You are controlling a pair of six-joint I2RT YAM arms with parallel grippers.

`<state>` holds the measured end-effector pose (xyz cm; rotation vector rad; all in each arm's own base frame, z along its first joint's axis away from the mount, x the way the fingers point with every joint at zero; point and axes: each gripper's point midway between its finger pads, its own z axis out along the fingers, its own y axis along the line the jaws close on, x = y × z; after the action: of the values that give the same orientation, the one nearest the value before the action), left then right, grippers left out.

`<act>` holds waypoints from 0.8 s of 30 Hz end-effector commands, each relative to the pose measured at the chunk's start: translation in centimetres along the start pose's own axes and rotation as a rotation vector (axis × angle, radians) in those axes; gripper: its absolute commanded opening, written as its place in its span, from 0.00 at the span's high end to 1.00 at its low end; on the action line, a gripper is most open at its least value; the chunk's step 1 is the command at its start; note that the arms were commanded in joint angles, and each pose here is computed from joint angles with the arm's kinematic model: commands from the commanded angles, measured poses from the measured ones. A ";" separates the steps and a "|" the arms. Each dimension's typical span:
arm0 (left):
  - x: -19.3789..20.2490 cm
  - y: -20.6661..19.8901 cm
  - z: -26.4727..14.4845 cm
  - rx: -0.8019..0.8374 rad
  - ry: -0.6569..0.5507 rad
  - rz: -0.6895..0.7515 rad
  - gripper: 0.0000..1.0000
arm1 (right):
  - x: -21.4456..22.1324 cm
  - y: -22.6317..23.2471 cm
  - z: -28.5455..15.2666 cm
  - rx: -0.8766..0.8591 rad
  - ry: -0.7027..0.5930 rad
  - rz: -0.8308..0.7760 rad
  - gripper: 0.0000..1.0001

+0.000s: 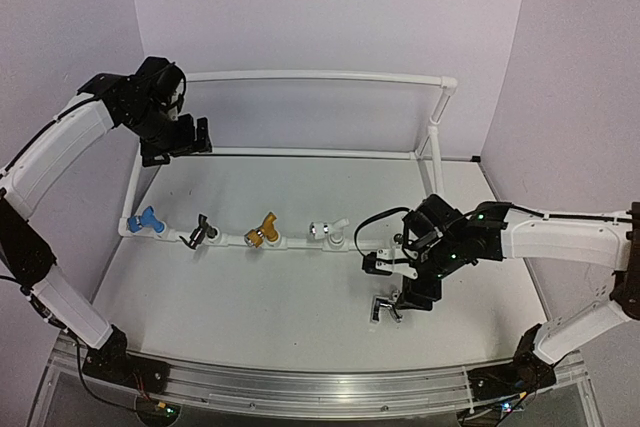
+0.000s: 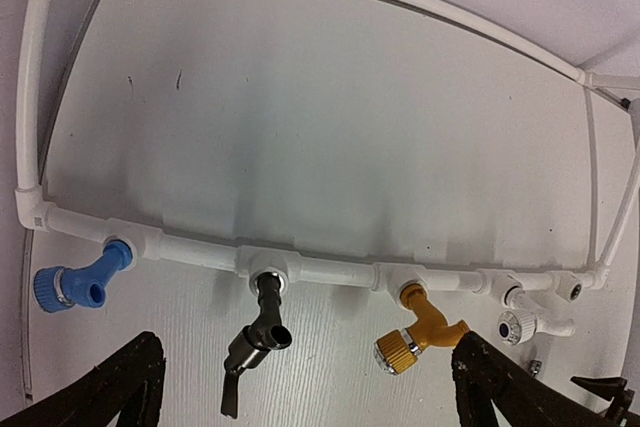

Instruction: Install the water faucets

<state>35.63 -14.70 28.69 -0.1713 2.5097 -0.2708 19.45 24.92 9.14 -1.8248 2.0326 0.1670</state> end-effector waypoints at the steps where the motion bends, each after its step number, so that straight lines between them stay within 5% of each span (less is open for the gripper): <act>1: -0.7 -0.1 -1.5 0.018 -0.048 -0.015 0.00 | -1.7 -0.9 2.1 0.024 -0.048 -0.063 0.25; 9: -0.9 -0.5 -1.9 0.034 -0.051 -0.005 0.00 | -0.6 0.2 4.8 -0.038 -0.010 -0.197 0.40; 24: -0.9 -0.7 -2.6 0.058 -0.056 -0.006 0.00 | 0.7 0.6 8.4 -0.088 0.063 -0.277 0.51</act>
<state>35.35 -14.75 29.18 -0.1761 2.4998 -0.2926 20.09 26.43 1.41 -2.1381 1.8633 0.1305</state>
